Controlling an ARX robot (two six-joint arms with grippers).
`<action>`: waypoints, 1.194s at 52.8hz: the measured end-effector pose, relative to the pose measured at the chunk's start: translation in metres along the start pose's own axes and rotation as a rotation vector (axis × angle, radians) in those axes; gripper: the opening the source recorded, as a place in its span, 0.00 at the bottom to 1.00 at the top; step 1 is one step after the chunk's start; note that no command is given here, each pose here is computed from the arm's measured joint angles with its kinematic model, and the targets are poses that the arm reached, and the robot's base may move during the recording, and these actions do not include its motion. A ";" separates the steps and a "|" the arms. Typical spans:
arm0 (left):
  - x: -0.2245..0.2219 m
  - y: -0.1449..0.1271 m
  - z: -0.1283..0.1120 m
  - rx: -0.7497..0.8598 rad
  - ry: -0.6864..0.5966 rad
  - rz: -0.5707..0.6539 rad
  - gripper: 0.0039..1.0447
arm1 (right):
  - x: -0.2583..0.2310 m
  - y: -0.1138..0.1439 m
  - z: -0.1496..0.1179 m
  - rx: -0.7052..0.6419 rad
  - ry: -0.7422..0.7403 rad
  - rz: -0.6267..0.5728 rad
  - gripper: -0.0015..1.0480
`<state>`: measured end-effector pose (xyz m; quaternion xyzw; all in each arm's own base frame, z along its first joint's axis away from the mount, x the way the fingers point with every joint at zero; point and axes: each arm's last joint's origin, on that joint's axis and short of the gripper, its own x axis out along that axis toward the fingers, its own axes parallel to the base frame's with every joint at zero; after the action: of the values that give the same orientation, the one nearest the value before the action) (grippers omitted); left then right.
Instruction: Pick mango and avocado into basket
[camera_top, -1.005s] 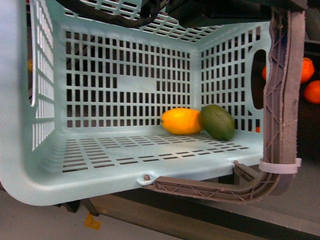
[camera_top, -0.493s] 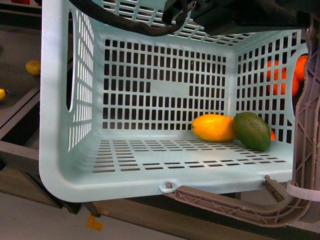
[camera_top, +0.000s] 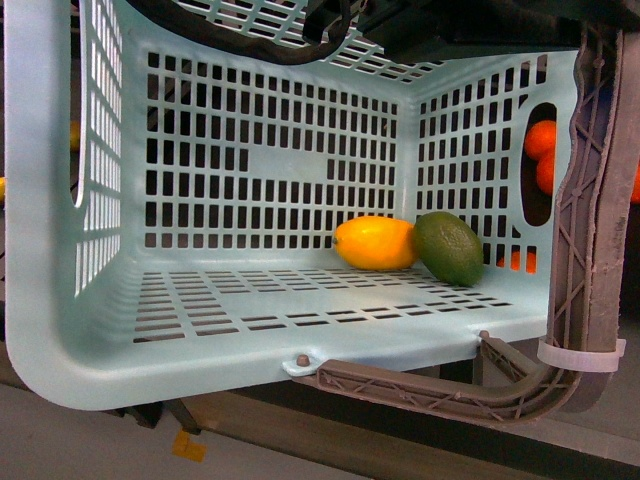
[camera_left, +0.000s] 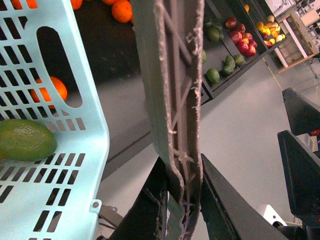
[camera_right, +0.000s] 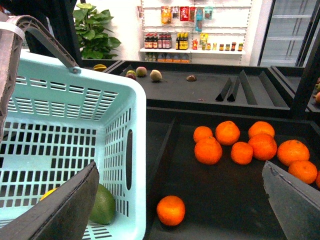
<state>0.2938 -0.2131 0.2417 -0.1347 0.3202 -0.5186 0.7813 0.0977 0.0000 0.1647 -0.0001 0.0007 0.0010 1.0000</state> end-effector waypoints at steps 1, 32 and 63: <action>0.000 0.000 0.000 0.000 0.001 -0.002 0.13 | 0.000 0.000 0.000 0.000 0.000 0.000 0.93; 0.001 -0.001 0.000 0.000 0.001 -0.002 0.13 | 0.000 0.000 0.000 0.000 0.000 0.000 0.93; 0.001 -0.001 0.000 0.000 0.003 -0.007 0.13 | 0.000 0.000 0.000 0.000 0.000 0.000 0.93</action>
<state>0.2931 -0.2139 0.2417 -0.1351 0.3210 -0.5216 0.7789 0.0977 0.0000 0.1647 -0.0001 0.0007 0.0010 1.0000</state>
